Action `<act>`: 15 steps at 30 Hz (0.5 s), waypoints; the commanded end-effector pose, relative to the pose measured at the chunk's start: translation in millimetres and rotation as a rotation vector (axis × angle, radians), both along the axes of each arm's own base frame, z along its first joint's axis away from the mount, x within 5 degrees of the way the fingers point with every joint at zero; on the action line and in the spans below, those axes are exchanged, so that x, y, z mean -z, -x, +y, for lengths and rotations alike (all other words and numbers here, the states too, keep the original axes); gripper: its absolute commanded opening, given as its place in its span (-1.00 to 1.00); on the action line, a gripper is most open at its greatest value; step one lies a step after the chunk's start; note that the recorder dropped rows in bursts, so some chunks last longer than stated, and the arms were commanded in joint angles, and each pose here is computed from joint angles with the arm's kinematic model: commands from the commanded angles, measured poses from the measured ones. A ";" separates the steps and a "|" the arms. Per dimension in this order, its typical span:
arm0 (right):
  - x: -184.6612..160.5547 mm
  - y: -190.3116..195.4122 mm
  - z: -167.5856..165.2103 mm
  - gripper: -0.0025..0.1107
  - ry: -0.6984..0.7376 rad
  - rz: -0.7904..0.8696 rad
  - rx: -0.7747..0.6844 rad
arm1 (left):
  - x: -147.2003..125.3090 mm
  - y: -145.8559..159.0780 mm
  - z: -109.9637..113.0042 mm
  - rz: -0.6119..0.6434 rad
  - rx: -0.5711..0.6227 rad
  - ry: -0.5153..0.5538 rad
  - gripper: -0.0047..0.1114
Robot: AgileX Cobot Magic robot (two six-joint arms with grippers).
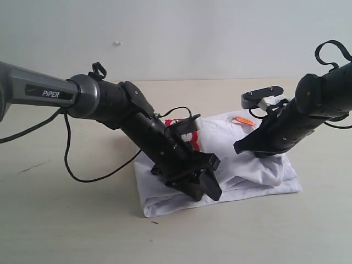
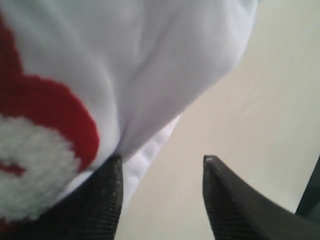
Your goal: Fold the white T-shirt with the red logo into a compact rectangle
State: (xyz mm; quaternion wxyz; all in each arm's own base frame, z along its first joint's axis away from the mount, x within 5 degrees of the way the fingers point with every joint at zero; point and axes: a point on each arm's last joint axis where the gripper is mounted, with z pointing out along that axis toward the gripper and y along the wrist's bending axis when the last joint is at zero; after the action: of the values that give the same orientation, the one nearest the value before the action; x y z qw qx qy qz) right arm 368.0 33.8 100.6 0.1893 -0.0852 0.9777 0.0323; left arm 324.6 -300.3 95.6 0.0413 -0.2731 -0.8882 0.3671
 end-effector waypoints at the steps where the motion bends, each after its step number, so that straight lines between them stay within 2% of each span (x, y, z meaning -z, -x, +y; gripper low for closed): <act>1: 11.9 19.0 1.7 -0.96 0.008 0.197 -0.080 | 8.7 -13.9 29.3 -0.014 0.010 -0.101 -0.06; 5: 12.3 22.2 2.2 -0.96 0.005 0.231 -0.096 | 7.1 -19.0 44.0 0.040 0.009 -0.097 -0.06; 8: 8.2 21.0 2.1 -0.96 0.005 0.211 -0.094 | -0.4 -18.3 44.9 0.069 0.012 -0.062 -0.06; 11: -4.6 17.4 2.0 -0.96 0.006 0.145 -0.088 | -17.2 -16.6 43.7 0.033 0.058 -0.013 -0.06; 15: -34.1 12.0 1.5 -0.96 0.007 0.009 -0.075 | -49.2 -17.6 42.8 -0.061 0.063 0.040 -0.08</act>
State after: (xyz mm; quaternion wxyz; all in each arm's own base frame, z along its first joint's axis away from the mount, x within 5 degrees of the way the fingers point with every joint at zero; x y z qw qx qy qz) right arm 355.6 36.5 116.3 0.1504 -0.1167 0.9808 0.0425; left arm 342.2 -258.8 118.4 0.0552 -0.2946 -0.8809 0.3664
